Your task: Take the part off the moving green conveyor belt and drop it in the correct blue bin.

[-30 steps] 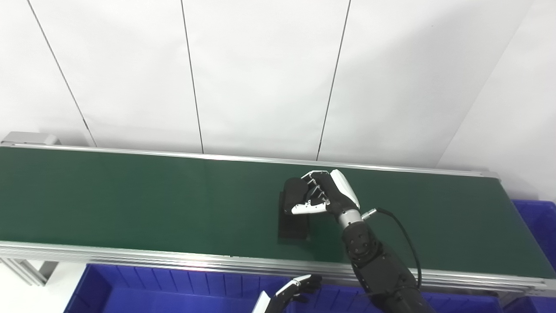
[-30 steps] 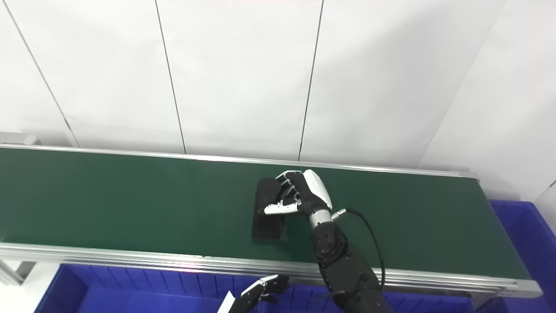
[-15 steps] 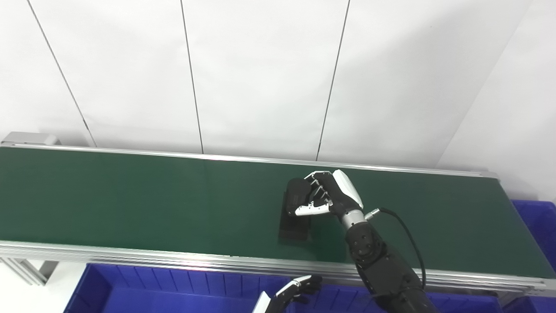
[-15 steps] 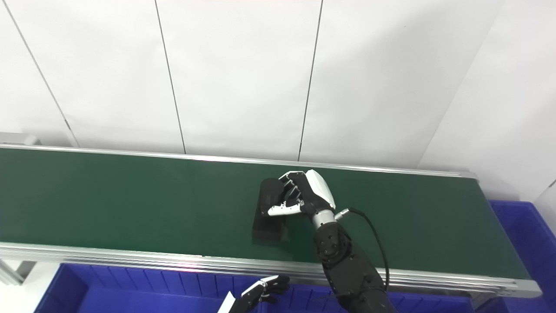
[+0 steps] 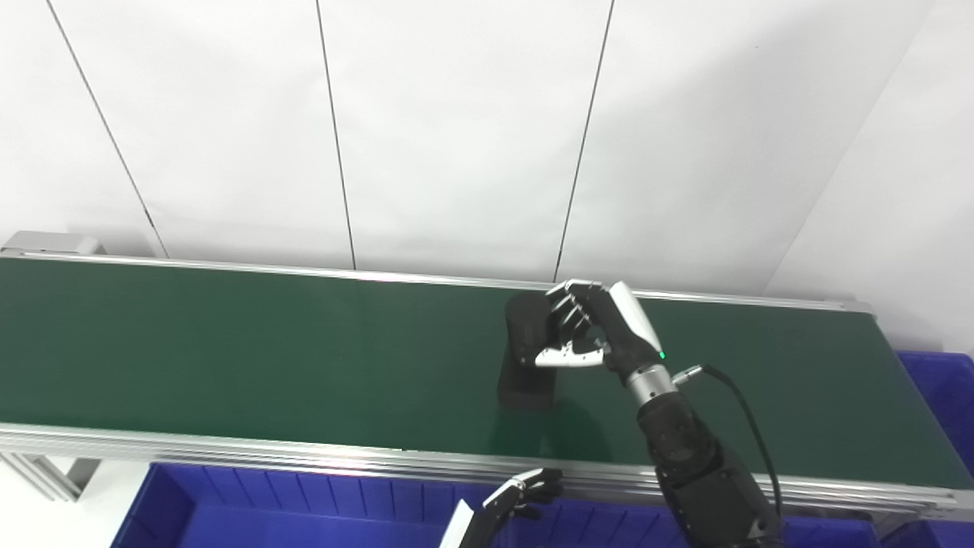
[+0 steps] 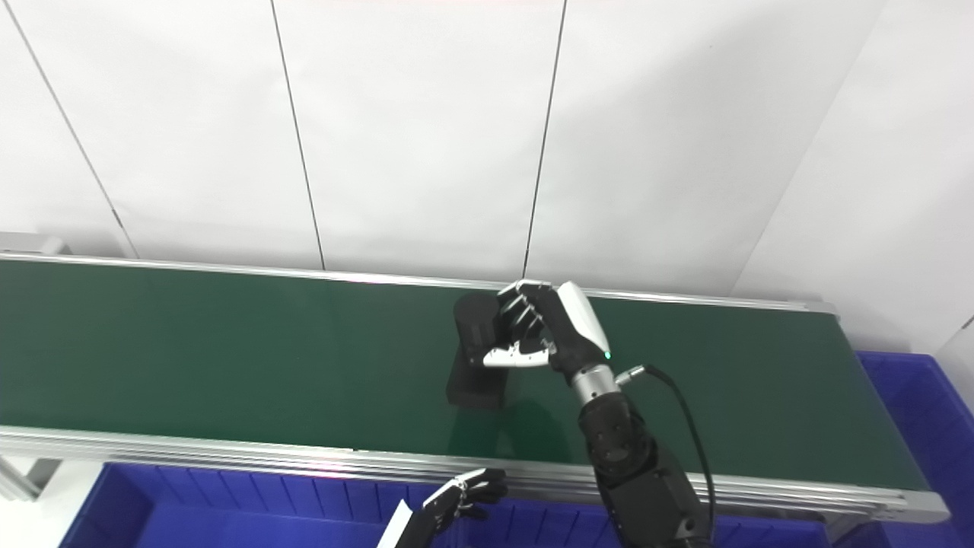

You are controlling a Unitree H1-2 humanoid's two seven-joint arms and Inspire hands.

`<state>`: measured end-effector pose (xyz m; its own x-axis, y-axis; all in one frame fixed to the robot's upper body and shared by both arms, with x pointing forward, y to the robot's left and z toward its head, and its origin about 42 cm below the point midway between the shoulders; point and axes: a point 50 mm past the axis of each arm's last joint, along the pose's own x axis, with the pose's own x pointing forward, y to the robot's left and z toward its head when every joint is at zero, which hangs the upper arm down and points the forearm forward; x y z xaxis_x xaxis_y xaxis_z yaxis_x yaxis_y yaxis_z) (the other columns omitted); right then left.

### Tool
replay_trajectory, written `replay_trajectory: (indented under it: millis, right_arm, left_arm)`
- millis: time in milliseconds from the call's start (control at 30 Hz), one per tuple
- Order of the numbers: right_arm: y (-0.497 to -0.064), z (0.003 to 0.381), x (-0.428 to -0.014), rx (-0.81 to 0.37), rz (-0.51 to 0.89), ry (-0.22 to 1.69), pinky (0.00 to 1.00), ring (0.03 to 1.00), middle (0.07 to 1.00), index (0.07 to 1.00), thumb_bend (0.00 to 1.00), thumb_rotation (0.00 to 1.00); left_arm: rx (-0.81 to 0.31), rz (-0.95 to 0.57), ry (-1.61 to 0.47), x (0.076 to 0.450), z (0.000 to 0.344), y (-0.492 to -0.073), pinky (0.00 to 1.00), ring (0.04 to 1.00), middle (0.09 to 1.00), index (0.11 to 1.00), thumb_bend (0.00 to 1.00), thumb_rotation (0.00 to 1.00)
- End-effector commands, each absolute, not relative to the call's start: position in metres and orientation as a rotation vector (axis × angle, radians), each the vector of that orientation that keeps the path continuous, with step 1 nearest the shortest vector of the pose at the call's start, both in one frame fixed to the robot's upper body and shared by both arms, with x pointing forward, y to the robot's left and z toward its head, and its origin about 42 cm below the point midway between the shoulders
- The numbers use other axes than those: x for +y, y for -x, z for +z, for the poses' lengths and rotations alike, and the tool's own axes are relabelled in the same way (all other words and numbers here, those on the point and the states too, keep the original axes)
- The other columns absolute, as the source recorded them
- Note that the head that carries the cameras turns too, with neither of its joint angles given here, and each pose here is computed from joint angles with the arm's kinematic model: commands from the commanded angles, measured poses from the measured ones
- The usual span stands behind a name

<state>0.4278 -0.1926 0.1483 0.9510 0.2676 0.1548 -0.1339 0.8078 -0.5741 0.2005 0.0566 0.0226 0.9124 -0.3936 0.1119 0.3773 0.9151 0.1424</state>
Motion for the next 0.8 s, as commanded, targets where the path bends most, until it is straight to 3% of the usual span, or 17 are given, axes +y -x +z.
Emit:
replay_trajectory:
  millis: [0, 400, 633, 767]
  right_arm:
    - [-0.426, 0.169, -0.198, -0.336, 0.199, 0.580, 0.27, 0.330, 0.421, 0.529, 0.52, 0.00]
    - [-0.397, 0.178, -0.226, -0.426, 0.066, 0.590, 0.27, 0.340, 0.428, 0.526, 0.52, 0.00]
    - [-0.382, 0.173, -0.237, -0.397, -0.016, 0.593, 0.26, 0.322, 0.420, 0.529, 0.52, 0.00]
    - [-0.366, 0.167, -0.244, -0.371, -0.043, 0.581, 0.26, 0.324, 0.422, 0.528, 0.52, 0.00]
  left_arm:
    - [-0.205, -0.402, -0.060, 0.049, 0.039, -0.205, 0.69, 0.760, 0.769, 0.805, 0.76, 0.96]
    - [-0.182, -0.370, -0.026, 0.085, 0.042, -0.211, 0.77, 0.793, 0.794, 0.847, 0.71, 1.00]
    - [-0.168, -0.372, -0.006, 0.110, 0.043, -0.226, 0.72, 0.769, 0.775, 0.840, 0.71, 1.00]
    - [-0.158, -0.390, 0.022, 0.124, 0.044, -0.234, 0.72, 0.775, 0.775, 0.849, 0.76, 0.98]
